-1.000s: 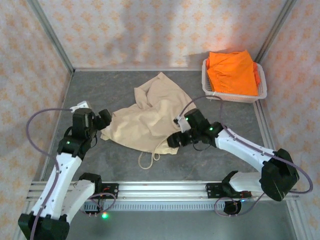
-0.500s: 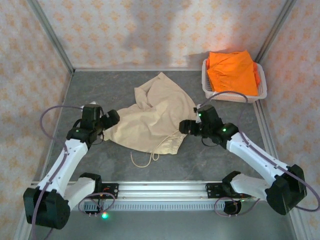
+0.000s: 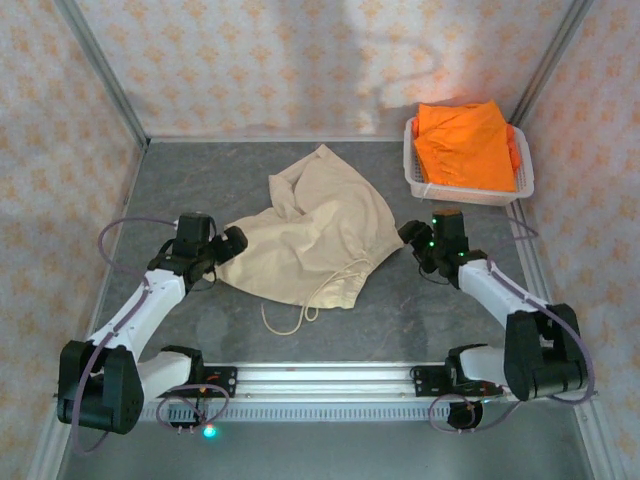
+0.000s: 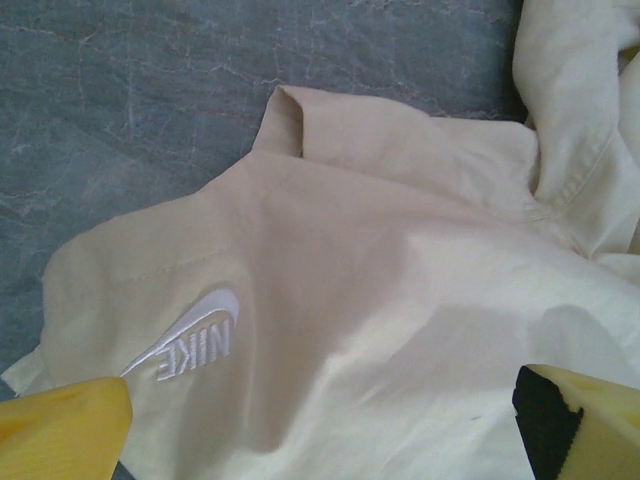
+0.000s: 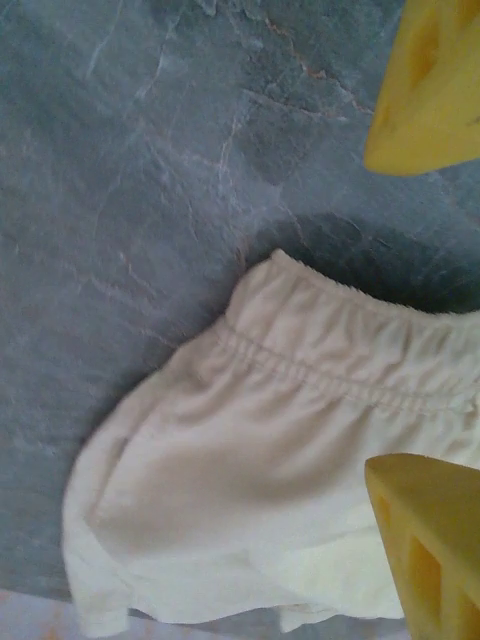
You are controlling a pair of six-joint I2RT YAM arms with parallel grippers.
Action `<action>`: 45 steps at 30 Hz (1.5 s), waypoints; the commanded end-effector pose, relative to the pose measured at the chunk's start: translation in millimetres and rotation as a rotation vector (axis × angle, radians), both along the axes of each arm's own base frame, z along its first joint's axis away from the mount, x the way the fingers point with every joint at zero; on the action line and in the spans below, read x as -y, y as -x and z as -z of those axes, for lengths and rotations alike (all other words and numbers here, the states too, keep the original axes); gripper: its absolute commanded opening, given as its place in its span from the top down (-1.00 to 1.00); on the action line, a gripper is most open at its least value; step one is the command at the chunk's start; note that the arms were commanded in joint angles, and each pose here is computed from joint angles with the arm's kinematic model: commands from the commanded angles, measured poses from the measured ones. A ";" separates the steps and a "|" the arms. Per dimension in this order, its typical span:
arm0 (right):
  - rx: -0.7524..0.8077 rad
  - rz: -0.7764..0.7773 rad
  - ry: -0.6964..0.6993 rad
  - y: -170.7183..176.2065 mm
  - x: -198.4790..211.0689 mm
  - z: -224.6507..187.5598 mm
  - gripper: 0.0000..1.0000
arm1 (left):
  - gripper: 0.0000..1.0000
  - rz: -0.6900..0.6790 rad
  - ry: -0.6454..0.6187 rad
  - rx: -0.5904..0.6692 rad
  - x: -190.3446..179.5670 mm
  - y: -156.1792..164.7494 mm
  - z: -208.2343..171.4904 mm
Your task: Fold and stack the shorts
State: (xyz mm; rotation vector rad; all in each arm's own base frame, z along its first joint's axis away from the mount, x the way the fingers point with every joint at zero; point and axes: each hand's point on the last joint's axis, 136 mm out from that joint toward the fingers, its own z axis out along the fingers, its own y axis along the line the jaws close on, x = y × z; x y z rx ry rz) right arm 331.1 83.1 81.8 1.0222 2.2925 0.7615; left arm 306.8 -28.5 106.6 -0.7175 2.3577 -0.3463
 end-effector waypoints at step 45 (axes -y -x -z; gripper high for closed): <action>0.211 -0.310 0.214 -98.8 -58.7 -135.2 -0.44 | -0.80 -0.462 0.196 -0.099 -28.1 80.3 25.7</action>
